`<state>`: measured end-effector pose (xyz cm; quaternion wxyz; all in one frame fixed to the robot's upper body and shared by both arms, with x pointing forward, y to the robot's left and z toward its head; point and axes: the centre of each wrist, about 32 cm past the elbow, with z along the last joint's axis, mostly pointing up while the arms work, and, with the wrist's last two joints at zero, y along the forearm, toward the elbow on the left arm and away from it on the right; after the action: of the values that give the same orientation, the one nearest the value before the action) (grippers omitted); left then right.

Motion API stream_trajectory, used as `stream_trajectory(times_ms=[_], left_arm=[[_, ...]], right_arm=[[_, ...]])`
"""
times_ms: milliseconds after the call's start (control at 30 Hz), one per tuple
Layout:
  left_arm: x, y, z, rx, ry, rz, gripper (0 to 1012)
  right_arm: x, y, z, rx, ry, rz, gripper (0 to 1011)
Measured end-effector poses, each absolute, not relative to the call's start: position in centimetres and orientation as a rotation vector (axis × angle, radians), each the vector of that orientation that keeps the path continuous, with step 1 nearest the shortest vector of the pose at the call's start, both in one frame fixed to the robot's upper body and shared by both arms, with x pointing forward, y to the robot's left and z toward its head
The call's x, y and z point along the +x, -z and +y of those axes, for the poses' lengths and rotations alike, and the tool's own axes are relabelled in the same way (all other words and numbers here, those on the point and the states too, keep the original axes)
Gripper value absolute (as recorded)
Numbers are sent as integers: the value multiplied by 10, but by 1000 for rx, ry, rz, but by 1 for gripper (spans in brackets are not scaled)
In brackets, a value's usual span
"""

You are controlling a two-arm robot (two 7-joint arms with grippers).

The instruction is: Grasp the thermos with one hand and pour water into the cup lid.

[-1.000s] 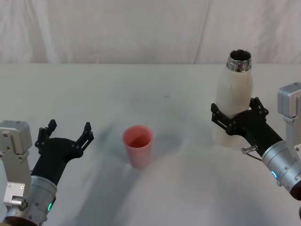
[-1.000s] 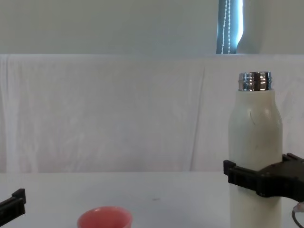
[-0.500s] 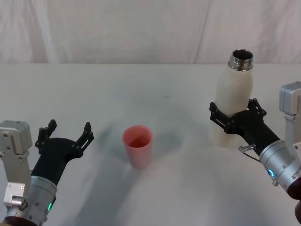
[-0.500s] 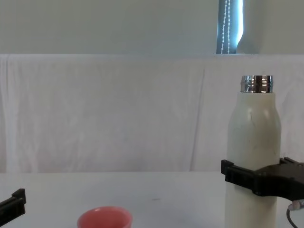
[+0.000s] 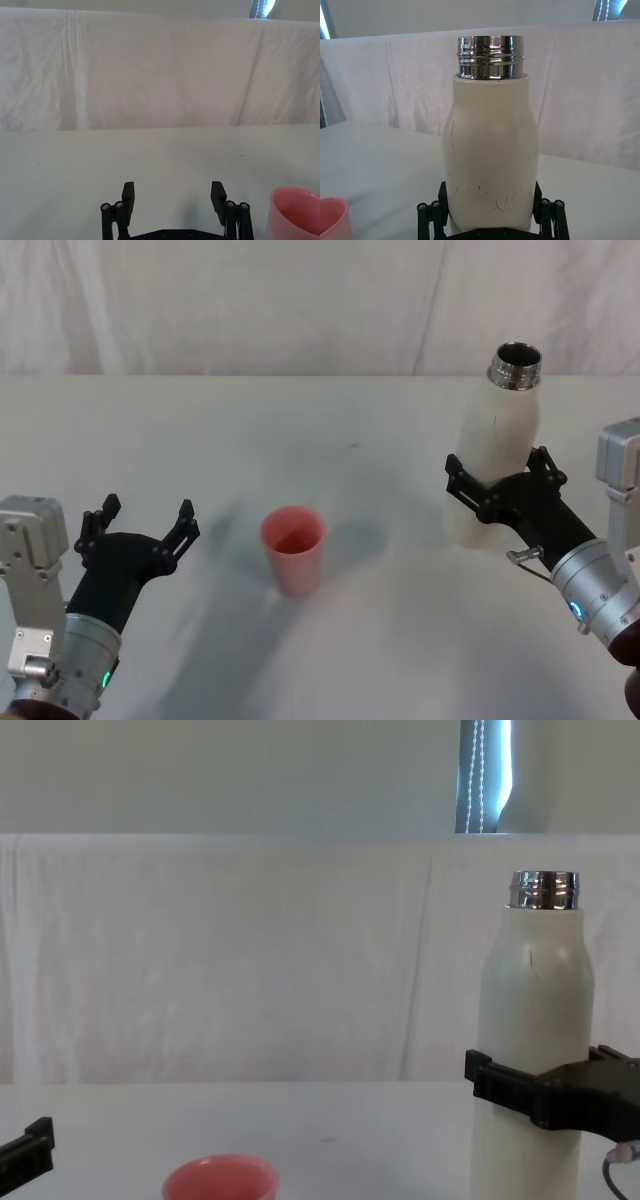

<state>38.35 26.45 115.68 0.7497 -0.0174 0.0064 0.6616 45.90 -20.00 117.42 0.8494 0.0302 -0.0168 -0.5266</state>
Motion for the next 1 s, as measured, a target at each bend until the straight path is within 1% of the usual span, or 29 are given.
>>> stream_trajectory(times_ms=[333, 667, 1000], left_arm=[[384, -1157, 265, -38, -1446, 14, 1001], [384, -1157, 265, -38, -1446, 14, 1001], [384, -1157, 265, -38, -1446, 14, 1001]], right_arm=[[459, -1172, -199, 61, 1105, -45, 947], [460, -1162, -198, 64, 1102, -47, 947], [460, -1156, -195, 68, 1087, -46, 947]])
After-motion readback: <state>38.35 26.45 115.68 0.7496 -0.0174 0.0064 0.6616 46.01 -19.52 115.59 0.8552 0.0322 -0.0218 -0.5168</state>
